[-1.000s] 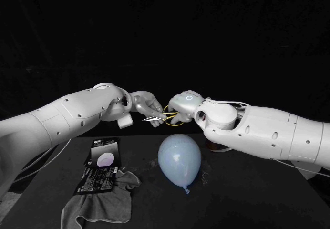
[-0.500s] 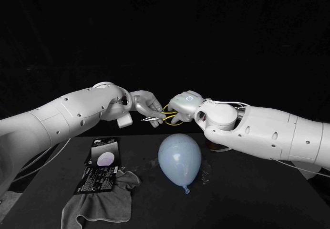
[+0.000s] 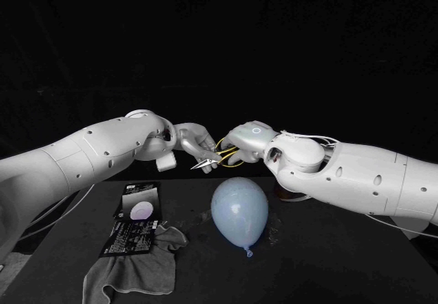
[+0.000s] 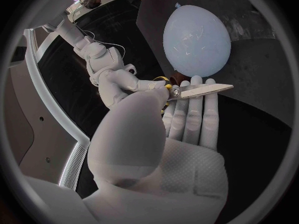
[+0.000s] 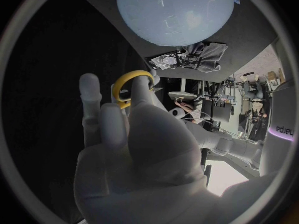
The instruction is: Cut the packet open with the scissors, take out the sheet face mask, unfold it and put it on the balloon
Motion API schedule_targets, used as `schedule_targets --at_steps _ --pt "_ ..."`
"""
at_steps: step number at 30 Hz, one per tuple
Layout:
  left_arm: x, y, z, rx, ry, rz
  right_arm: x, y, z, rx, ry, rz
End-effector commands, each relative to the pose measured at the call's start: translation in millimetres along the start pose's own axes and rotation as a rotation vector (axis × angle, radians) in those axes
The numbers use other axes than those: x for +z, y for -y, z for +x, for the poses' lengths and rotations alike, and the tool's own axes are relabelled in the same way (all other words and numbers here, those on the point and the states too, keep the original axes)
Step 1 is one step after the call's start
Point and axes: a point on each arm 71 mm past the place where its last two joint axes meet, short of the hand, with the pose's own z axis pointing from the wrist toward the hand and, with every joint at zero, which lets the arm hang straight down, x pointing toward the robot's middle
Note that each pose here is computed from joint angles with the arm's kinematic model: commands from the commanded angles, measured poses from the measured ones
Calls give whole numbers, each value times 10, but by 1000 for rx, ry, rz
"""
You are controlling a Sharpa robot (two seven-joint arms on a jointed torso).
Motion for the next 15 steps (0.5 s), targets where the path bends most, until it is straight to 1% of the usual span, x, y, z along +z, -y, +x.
schedule_targets --at_steps 1,6,9,15 --pt "2 5 26 -26 -32 2 -30 -50 -63 54 41 -52" --pt "-3 -6 20 -41 -31 -1 -82 -30 -79 81 50 -65" --pt "-5 -12 17 -50 -31 -3 -105 -22 -80 92 47 -76" --pt "-10 -27 11 -63 -31 -11 -139 -9 -63 109 14 -95"
